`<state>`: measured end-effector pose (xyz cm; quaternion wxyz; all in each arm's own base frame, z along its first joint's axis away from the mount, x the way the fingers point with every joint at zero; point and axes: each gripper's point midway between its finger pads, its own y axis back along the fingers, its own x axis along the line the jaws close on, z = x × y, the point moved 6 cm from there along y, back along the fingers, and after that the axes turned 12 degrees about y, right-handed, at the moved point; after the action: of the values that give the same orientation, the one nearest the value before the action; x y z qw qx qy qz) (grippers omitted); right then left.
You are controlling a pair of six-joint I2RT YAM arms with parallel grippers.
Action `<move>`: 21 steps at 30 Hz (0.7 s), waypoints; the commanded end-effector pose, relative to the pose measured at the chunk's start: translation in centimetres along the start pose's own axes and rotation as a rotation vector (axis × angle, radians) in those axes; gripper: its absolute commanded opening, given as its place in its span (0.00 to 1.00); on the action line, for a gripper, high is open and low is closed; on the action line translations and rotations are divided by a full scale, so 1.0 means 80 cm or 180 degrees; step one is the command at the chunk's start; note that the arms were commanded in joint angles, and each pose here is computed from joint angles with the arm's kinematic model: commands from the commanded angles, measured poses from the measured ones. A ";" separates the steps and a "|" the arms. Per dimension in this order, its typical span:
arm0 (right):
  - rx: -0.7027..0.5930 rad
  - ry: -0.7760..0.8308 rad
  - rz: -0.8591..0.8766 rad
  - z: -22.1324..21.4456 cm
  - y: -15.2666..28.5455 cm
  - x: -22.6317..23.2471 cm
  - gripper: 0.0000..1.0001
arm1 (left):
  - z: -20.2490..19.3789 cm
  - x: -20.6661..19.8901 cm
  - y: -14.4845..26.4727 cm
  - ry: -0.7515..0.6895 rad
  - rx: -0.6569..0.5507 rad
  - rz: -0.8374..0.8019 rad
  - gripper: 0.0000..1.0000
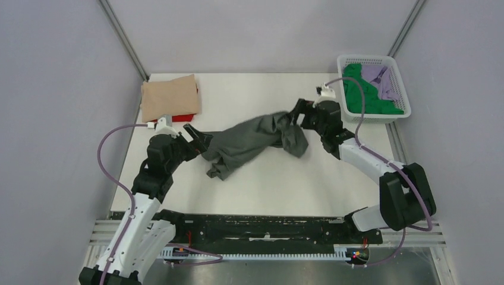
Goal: Fold and stack the t-shirts
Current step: Move the tshirt to the center of the board, then flatten out the tshirt
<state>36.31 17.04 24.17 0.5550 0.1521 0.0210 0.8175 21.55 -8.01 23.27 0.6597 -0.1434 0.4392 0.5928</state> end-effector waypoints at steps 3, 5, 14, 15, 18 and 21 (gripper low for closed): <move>0.0766 0.0192 -0.1332 -0.093 0.047 -0.112 0.98 | -0.034 0.030 -0.012 0.0230 0.0508 0.0431 1.00; 0.0773 0.0327 -0.1482 -0.091 0.064 -0.119 0.98 | -0.049 0.039 -0.015 0.0276 0.0733 0.0490 1.00; 0.0609 0.0502 -0.0944 -0.112 0.117 -0.098 0.98 | -0.117 0.103 -0.006 0.0405 0.1292 0.1190 1.00; 0.0552 0.0510 -0.0868 -0.111 0.115 -0.095 0.98 | -0.115 0.103 -0.008 0.0391 0.1245 0.1210 1.00; 0.0489 0.0518 -0.0645 -0.102 0.100 -0.086 0.98 | -0.097 0.089 -0.029 0.0341 0.1015 0.1089 1.00; 0.0495 0.0489 -0.0450 -0.091 0.071 -0.078 0.98 | -0.074 0.076 -0.059 0.0293 0.0769 0.1098 1.00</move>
<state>28.42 7.98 14.71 0.6350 0.1550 0.1725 0.7369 18.32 -9.14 11.02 0.5253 0.0522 0.5938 0.6072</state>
